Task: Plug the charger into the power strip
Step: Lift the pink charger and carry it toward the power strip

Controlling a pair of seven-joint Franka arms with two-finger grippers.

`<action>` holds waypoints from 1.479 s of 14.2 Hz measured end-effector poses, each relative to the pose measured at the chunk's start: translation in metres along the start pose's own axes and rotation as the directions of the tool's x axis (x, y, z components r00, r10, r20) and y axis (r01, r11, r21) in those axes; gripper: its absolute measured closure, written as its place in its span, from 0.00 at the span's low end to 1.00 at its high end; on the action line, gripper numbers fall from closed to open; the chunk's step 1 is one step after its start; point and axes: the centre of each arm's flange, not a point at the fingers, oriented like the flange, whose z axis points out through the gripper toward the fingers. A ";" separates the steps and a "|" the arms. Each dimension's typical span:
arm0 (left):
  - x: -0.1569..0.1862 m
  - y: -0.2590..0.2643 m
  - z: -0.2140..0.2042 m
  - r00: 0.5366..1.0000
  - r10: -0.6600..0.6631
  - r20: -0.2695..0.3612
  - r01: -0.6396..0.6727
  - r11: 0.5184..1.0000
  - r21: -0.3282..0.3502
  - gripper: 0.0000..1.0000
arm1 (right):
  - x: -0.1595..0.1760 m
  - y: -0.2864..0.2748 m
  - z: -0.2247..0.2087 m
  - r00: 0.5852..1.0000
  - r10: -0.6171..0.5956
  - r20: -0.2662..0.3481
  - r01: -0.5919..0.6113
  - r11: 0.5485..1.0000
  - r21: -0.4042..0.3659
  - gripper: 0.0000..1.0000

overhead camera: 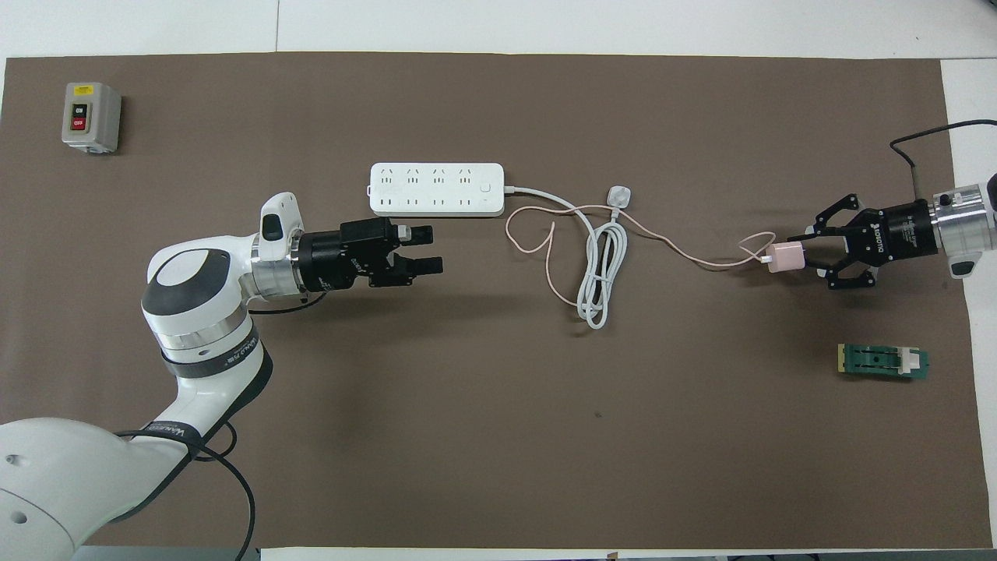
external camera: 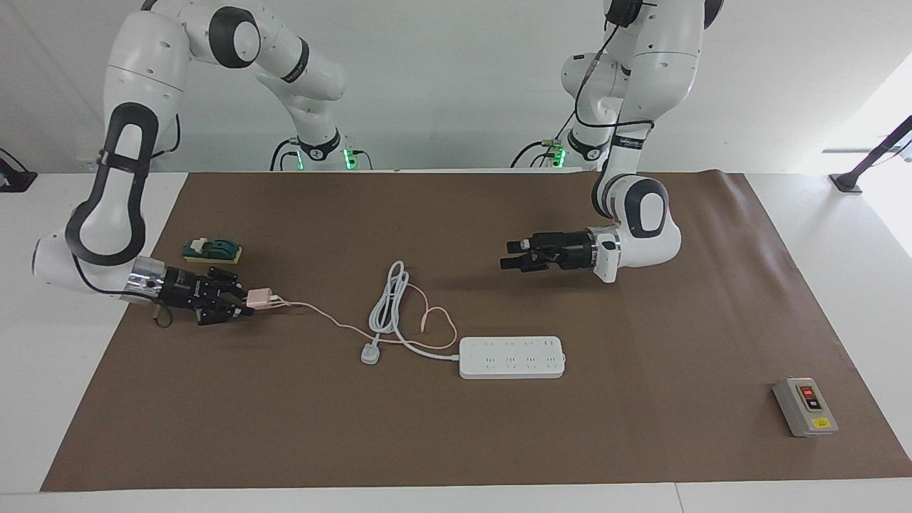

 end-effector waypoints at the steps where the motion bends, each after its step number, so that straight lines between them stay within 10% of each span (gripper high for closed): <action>1: 0.002 -0.001 0.001 1.000 0.017 -0.005 -0.017 1.000 -0.007 0.00 | -0.013 -0.007 0.000 1.000 0.001 -0.004 -0.001 1.000 -0.007 0.64; 21: 0.034 -0.009 0.004 0.980 0.200 -0.019 -0.200 0.980 -0.012 0.00 | -0.285 -0.117 0.134 0.970 0.180 -0.162 -0.181 0.983 0.008 0.64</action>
